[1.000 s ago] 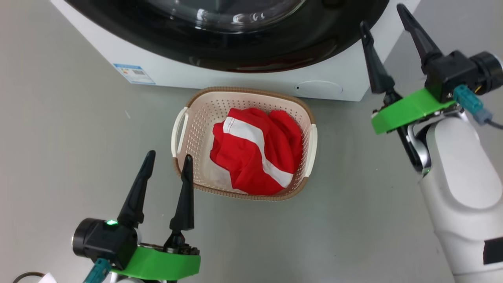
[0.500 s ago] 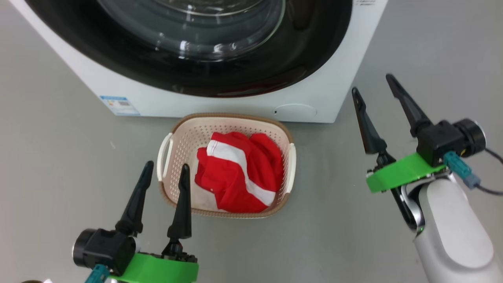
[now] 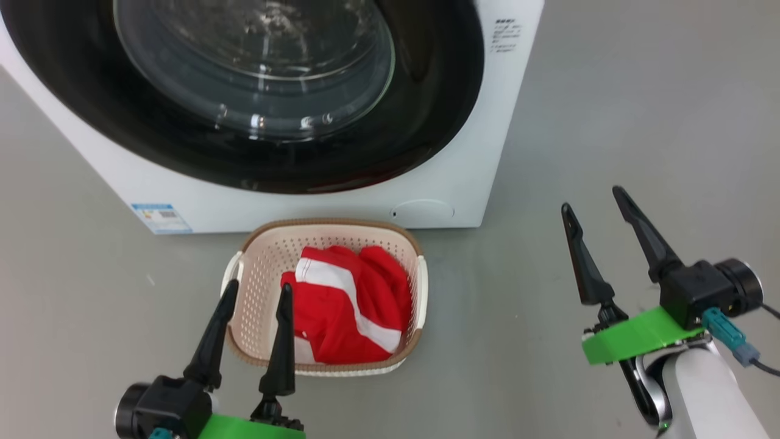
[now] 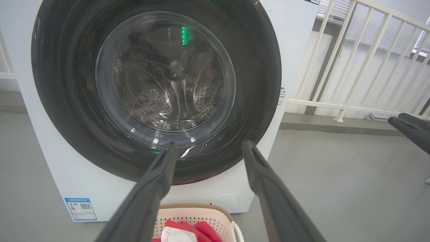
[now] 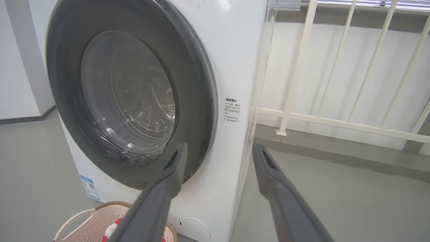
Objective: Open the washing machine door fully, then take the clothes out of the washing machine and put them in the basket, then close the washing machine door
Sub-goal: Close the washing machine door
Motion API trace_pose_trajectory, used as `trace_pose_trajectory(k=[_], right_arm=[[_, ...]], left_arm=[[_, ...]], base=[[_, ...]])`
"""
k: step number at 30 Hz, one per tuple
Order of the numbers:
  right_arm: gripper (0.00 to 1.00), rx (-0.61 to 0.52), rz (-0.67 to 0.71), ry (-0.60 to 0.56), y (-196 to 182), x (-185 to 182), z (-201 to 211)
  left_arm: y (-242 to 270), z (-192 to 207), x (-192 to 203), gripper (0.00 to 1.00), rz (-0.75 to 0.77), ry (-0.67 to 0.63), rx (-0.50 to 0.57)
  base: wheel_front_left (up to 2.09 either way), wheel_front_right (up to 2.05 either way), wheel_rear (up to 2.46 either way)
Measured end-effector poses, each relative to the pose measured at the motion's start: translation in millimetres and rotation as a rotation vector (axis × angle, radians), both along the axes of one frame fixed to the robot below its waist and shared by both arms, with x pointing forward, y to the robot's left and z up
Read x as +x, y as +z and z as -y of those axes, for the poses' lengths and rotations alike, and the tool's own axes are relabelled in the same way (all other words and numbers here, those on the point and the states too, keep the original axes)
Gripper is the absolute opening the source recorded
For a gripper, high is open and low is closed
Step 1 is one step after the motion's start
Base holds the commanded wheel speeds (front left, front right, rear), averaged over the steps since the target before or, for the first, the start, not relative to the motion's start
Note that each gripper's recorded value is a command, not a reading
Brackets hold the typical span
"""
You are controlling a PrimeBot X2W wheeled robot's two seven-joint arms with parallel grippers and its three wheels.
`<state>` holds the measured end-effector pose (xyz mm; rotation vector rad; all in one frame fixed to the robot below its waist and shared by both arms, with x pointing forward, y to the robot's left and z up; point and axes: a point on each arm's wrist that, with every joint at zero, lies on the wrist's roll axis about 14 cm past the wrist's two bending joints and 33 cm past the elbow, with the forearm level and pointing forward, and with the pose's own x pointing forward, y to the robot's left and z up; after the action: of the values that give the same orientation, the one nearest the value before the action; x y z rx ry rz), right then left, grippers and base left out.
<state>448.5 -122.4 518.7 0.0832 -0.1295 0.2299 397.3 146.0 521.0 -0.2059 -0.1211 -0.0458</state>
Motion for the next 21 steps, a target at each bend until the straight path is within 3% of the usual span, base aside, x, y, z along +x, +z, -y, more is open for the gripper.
trace_pose_trajectory(k=[21], right_arm=[[1.0, 0.025, 0.015, -0.118, 9, -85, 42]], left_arm=[[13, 6, -36, 1.0, 0.034, -0.023, 0.01]], base=[[0.0, 0.0, 0.0]])
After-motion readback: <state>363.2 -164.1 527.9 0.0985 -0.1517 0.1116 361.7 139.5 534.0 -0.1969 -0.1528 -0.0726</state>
